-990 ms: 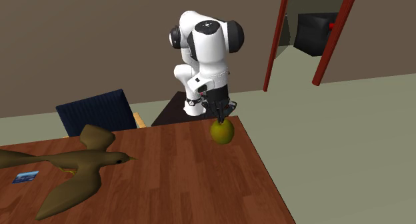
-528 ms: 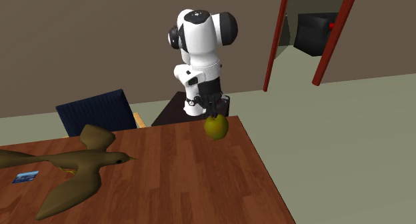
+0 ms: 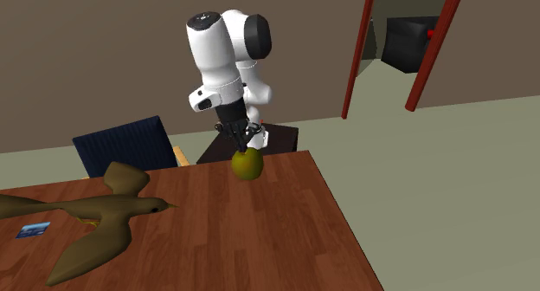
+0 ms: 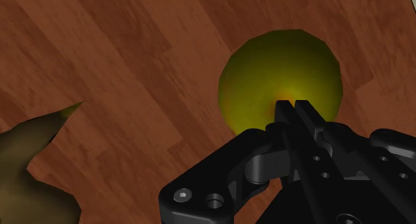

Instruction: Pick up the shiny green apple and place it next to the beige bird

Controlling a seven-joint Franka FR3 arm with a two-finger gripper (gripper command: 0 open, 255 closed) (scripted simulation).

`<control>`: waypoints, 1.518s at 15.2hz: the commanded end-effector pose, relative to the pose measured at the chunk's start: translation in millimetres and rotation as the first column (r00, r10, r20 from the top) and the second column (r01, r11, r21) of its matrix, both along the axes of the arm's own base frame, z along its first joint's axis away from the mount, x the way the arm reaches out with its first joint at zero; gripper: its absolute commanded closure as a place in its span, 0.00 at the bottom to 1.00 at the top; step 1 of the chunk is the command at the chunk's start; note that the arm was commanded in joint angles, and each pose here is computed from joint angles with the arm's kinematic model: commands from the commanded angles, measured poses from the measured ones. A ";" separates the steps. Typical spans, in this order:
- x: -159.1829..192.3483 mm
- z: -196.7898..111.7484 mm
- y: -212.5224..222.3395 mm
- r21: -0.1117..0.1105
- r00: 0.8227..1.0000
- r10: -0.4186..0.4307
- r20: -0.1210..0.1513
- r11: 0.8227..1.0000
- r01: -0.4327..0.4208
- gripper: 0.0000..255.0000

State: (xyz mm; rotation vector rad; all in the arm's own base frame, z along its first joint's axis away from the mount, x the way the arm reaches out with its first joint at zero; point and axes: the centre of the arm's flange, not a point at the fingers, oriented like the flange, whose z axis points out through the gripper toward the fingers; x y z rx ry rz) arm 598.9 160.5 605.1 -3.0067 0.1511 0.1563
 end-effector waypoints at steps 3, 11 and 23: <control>15.6 0.0 -51.6 0.000 1.000 0.001 0.000 1.000 -0.001 1.00; 41.5 0.2 -153.9 0.000 1.000 0.001 0.000 1.000 -0.001 1.00; 55.1 -36.7 -207.3 0.000 1.000 0.001 0.000 1.000 -0.001 1.00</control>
